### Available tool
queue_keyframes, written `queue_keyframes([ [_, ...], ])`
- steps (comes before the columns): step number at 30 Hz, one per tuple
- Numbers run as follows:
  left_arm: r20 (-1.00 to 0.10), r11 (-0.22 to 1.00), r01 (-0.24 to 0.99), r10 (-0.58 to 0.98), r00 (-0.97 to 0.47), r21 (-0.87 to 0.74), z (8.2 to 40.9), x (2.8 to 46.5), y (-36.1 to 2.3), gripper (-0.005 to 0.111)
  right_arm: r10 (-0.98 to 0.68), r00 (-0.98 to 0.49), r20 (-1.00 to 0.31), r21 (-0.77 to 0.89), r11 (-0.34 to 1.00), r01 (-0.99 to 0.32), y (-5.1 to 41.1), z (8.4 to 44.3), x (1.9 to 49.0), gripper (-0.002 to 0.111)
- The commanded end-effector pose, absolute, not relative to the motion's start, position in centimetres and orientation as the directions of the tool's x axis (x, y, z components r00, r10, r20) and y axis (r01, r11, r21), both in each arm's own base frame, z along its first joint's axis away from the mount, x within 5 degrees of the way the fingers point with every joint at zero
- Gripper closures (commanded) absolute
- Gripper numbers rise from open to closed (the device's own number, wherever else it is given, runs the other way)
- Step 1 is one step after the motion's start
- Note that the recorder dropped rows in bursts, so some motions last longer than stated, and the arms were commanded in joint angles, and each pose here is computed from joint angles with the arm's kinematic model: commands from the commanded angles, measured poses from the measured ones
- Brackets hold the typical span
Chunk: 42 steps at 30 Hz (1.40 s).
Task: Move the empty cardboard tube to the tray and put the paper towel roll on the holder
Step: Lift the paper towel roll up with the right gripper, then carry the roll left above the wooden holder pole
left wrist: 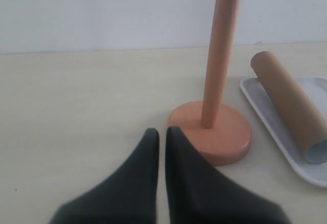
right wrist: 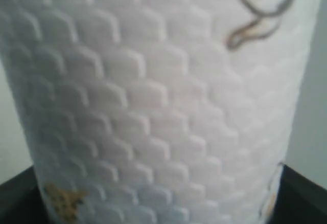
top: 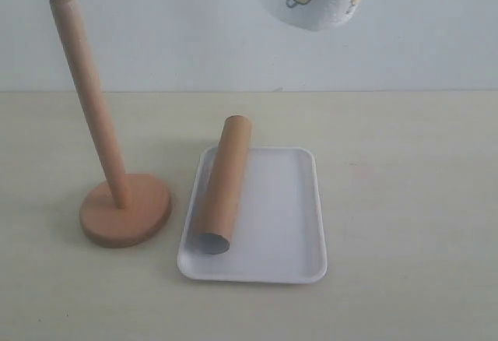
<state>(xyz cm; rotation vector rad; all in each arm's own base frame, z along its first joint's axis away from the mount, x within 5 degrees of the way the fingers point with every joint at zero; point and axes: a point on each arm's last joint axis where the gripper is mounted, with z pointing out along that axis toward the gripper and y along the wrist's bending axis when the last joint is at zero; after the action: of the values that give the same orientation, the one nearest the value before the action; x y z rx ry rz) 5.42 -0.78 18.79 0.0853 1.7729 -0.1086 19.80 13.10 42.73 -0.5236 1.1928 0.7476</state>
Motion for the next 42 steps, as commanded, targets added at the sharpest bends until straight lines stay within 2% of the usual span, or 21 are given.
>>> queue_keyframes([
  [1, -0.979, 0.993, 0.115, -0.004, -0.204, -0.028, 18.7, 5.4, -0.8, 0.103, 0.255, 0.196, -0.947, -0.006, 0.595, -0.803, 15.0, 44.2, 18.5, 0.108],
  [11, -0.979, 0.993, 0.115, -0.004, -0.204, -0.028, 18.7, 5.4, -0.8, 0.103, 0.244, 0.158, -0.957, -0.017, 0.496, -0.868, 21.7, 44.9, 21.1, 0.108],
  [23, -0.979, 0.993, 0.115, -0.004, -0.204, -0.028, 18.7, 5.4, -0.8, 0.103, 0.257, 0.168, -0.952, -0.032, 0.462, -0.886, 28.2, 46.0, 24.8, 0.108],
  [35, -0.979, 0.993, 0.115, -0.004, -0.204, -0.028, 18.7, 5.4, -0.8, 0.103, 0.274, 0.114, -0.955, 0.029, 0.468, -0.883, 31.8, 45.0, 28.6, 0.109],
  [42, -0.979, 0.993, 0.115, -0.004, -0.204, -0.028, 18.7, 5.4, -0.8, 0.103, 0.242, 0.115, -0.963, 0.011, 0.467, -0.884, 34.0, 43.7, 29.3, 0.109],
])
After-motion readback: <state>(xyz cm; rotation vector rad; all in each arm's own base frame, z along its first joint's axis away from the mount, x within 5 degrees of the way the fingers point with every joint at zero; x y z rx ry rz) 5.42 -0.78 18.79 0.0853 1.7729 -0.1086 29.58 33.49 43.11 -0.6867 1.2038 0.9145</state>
